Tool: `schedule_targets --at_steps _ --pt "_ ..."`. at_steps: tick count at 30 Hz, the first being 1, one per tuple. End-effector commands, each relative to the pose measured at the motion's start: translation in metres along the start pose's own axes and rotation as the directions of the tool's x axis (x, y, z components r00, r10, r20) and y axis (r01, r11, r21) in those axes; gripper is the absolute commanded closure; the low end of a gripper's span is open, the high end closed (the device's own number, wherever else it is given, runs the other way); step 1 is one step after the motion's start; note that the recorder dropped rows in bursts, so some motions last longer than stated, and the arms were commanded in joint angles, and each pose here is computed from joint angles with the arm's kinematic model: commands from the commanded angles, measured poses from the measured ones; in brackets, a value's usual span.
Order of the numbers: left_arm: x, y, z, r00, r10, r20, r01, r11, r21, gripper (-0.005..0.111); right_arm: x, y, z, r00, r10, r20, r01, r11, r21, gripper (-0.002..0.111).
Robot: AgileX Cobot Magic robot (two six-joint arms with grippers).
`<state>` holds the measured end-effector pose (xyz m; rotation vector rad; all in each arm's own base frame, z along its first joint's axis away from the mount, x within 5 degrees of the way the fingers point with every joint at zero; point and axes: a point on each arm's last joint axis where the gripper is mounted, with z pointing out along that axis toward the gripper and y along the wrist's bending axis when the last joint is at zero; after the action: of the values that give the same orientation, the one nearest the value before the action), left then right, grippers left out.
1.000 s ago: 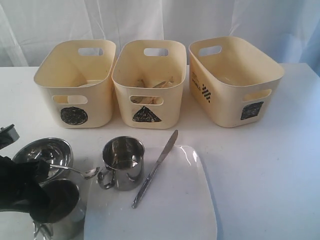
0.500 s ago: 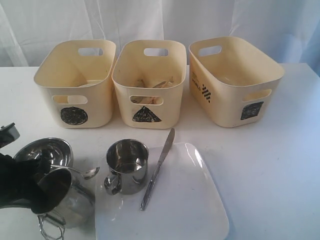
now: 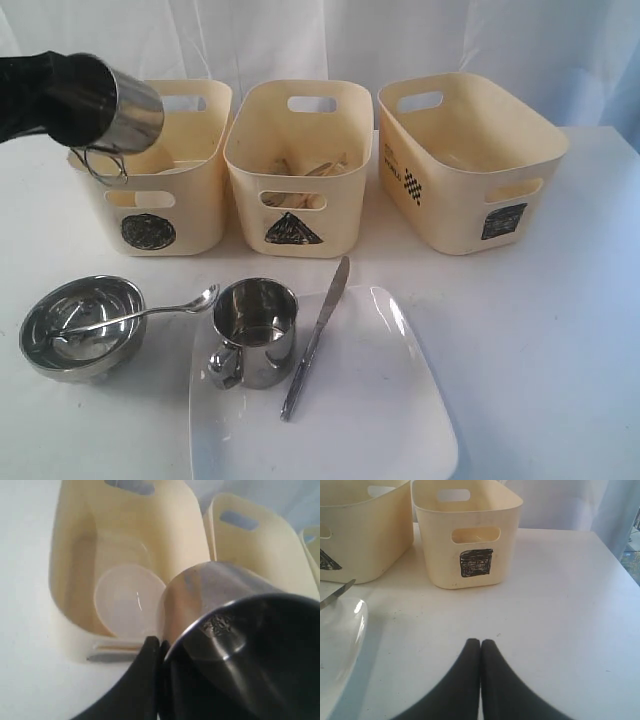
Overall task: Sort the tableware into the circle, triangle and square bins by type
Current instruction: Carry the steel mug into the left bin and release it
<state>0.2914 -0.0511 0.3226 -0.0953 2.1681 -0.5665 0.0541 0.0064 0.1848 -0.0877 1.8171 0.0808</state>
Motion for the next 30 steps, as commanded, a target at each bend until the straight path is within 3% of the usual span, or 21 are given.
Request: schedule_targets --at_steps 1,11,20,30 --pt "-0.021 0.003 0.022 0.998 -0.004 0.057 0.005 1.000 -0.019 0.107 0.001 -0.001 0.000 1.000 -0.001 0.006 0.001 1.000 0.009 0.108" --pt "-0.044 0.012 0.074 0.997 0.070 0.033 -0.069 0.997 -0.029 0.107 0.001 -0.001 0.000 1.000 -0.001 0.006 0.001 1.000 0.009 0.108" --pt "-0.053 0.016 0.077 0.984 0.147 0.102 -0.140 0.987 -0.075 0.107 0.001 -0.001 0.000 1.000 -0.001 0.006 0.001 1.000 0.009 0.108" --pt "-0.047 0.019 0.084 0.976 0.212 0.058 -0.207 0.975 -0.081 0.107 0.001 -0.001 0.000 1.000 -0.001 0.006 0.001 1.000 0.009 0.108"
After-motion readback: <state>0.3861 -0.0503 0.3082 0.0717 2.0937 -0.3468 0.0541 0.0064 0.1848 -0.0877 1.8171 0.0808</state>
